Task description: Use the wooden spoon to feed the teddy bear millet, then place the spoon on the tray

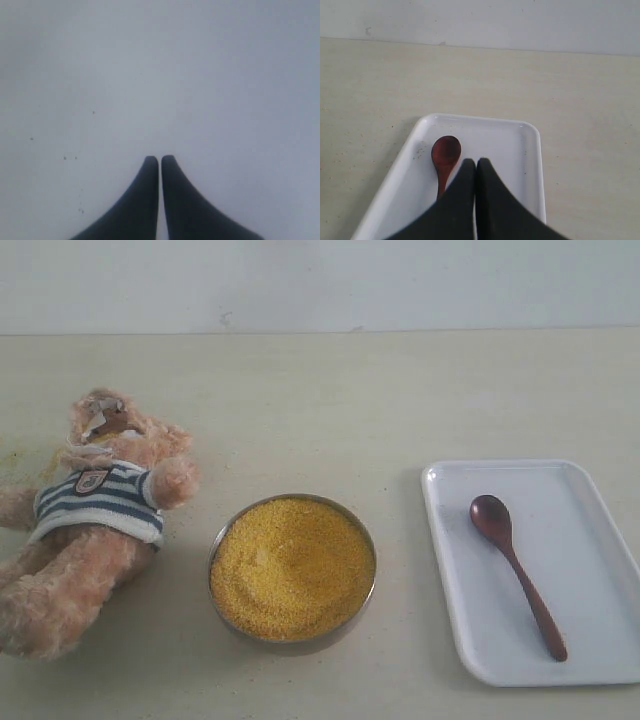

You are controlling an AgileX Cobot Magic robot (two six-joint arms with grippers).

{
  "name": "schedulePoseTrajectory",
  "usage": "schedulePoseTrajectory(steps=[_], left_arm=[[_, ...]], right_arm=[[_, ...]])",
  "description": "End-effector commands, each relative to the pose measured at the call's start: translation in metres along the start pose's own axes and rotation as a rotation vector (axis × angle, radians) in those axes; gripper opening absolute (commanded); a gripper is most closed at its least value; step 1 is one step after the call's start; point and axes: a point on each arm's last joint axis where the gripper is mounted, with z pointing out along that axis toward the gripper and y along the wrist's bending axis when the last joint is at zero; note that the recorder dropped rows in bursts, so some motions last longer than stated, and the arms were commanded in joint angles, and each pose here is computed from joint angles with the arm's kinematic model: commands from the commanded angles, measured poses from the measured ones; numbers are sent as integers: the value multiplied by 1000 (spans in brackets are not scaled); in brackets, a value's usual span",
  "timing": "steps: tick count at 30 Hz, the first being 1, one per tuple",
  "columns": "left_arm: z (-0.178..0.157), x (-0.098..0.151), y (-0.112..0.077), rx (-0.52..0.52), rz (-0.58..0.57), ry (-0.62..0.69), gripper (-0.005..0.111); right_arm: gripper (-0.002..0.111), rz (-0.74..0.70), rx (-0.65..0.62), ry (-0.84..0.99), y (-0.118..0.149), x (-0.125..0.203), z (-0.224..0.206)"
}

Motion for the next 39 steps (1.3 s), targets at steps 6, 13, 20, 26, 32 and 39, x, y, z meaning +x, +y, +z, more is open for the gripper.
schedulePoseTrajectory(steps=[6,13,20,26,32,39], left_arm=[[103,-14,-15,-97,328,311,4],[149,13,46,-692,660,1087,4],[154,70,37,-479,322,1603,4],[153,84,41,-472,241,1631,19],[125,116,38,-302,251,1751,108],[104,150,49,-371,217,1875,109]], right_arm=[[0,-6,2,-10,0,-1,0],[0,-6,2,-10,0,-1,0],[0,-6,2,-10,0,-1,0],[0,-6,2,-10,0,-1,0],[0,-6,2,-10,0,-1,0],[0,-6,2,-10,0,-1,0]])
